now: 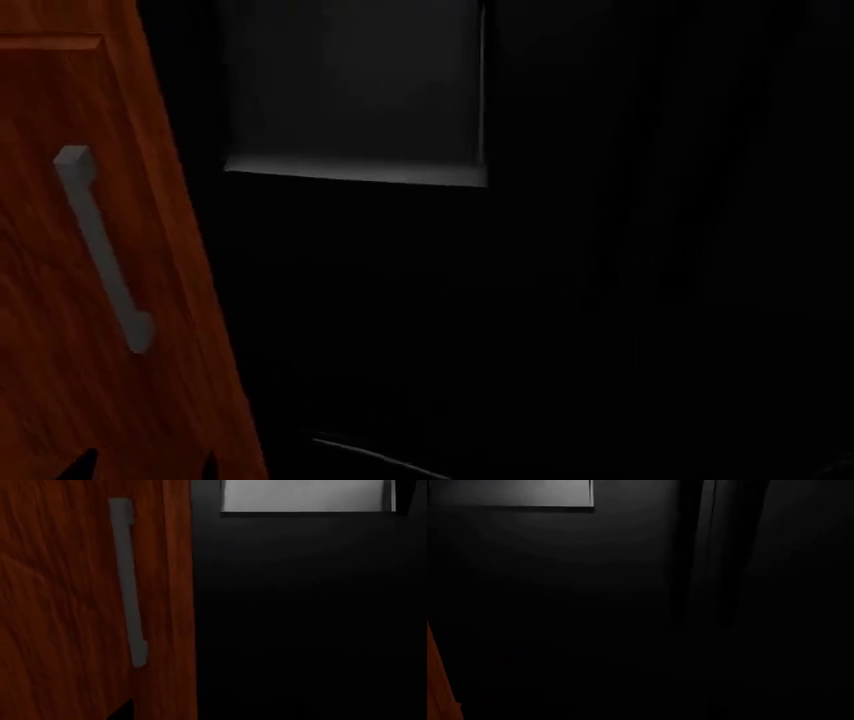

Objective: Navigate to the stove.

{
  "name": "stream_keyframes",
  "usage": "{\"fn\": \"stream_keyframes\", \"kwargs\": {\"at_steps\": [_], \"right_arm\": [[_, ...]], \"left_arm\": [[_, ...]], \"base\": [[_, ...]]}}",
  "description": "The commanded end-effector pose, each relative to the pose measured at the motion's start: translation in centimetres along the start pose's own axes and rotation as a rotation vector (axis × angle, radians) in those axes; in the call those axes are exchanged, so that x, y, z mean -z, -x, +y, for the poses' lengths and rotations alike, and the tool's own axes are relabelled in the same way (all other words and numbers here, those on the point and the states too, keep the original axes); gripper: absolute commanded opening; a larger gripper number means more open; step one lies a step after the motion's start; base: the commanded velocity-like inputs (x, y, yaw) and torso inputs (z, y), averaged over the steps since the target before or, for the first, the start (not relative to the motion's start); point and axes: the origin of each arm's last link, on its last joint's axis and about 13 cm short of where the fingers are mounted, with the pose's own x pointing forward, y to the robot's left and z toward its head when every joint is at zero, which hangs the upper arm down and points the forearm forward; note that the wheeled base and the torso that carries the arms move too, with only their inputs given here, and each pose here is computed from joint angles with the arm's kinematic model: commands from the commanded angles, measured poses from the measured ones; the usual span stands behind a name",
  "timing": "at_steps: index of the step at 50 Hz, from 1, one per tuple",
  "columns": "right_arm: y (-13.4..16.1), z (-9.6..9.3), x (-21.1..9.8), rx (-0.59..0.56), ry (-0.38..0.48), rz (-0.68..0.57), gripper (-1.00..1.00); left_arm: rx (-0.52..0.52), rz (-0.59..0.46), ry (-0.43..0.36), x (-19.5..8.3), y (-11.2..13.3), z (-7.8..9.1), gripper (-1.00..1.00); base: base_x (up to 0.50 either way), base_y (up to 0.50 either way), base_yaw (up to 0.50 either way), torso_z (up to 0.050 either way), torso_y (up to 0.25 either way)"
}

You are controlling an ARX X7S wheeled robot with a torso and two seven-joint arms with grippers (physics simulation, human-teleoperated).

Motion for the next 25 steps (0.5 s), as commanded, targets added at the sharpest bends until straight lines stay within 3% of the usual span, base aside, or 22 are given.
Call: {"fn": "stream_keyframes", "kwargs": {"at_steps": [1,25], "right_arm": [[-0.12,-0.02,0.04,0.003,-0.005,0.0,1.0],[-0.11,-0.06,0.09,0.01,-0.007,0.002,1.0]], "left_arm": [[0.01,-0.005,-0.006,0.05,-0.05,-0.03,1.0],[0.002,-0.01,0.003,-0.17,0.01,0.04,1.0]], "base": [[0.0,-0.5,0.0,0.05,0.0],[0.0,-0.5,0.0,0.05,0.0]]}}
